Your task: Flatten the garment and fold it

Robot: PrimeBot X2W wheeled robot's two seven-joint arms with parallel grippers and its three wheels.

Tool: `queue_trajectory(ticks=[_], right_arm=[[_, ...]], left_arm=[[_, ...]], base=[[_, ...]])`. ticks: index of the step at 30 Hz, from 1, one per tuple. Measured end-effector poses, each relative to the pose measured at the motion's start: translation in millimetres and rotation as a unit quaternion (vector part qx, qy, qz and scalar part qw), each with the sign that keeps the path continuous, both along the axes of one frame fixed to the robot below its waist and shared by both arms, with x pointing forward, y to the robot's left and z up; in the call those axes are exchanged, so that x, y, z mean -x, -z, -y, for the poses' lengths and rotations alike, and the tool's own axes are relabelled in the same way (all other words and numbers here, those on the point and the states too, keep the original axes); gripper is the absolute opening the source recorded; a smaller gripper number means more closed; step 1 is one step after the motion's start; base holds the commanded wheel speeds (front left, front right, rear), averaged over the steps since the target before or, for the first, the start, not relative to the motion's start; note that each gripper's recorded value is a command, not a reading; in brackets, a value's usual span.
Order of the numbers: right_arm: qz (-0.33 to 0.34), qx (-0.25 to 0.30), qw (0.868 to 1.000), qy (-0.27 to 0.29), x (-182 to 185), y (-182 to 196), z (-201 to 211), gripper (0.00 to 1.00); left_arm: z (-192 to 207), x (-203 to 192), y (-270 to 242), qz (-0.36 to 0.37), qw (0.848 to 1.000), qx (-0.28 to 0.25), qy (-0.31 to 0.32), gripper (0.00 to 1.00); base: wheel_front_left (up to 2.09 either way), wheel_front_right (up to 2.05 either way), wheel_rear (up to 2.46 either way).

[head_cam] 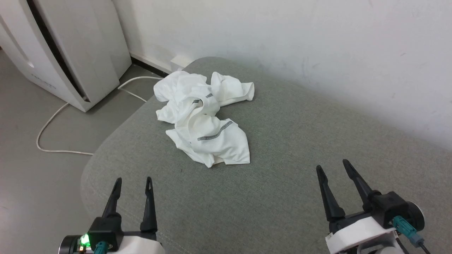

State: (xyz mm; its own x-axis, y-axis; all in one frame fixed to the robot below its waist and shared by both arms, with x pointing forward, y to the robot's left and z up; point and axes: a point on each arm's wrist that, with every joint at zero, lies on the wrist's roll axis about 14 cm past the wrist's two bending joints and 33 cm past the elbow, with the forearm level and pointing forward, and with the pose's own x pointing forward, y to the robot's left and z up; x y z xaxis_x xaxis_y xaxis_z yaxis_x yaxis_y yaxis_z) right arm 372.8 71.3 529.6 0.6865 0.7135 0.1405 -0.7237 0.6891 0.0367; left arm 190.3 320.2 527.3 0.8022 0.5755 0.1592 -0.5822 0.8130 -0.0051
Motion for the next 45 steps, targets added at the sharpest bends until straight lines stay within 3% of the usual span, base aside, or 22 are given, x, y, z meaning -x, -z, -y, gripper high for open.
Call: queue_trajectory(ticks=[11, 17, 27, 36, 45], right_arm=[[-0.008, 0.000, 1.000, 0.004, -3.7, 5.4, 1.9, 1.00], [-0.009, 0.007, 1.000, 0.003, -4.8, 11.4, 2.4, 1.00], [0.009, 0.007, 1.000, 0.021, -33.1, 14.2, 7.1, 1.00], [-0.002, 0.009, 0.999, 0.050, -64.1, 38.2, 22.5, 1.00], [-0.041, 0.023, 0.993, 0.109, -85.0, 75.0, 65.1, 1.00]], left_arm=[[1.4, -3.3, 2.5, -0.006, 1.000, 0.003, 0.003, 1.00], [8.9, -14.1, 25.1, -0.030, 0.998, 0.038, 0.035, 1.00], [-10.4, -109.0, 10.8, -0.077, 0.989, 0.013, 0.125, 1.00], [-42.4, -203.4, 32.5, -0.273, 0.946, 0.023, 0.174, 1.00], [-53.6, -226.4, 102.0, -0.452, 0.863, 0.143, 0.175, 1.00]], base=[[0.00, 0.00, 0.00], [0.00, 0.00, 0.00], [0.00, 0.00, 0.00], [0.00, 0.00, 0.00], [0.00, 0.00, 0.00]])
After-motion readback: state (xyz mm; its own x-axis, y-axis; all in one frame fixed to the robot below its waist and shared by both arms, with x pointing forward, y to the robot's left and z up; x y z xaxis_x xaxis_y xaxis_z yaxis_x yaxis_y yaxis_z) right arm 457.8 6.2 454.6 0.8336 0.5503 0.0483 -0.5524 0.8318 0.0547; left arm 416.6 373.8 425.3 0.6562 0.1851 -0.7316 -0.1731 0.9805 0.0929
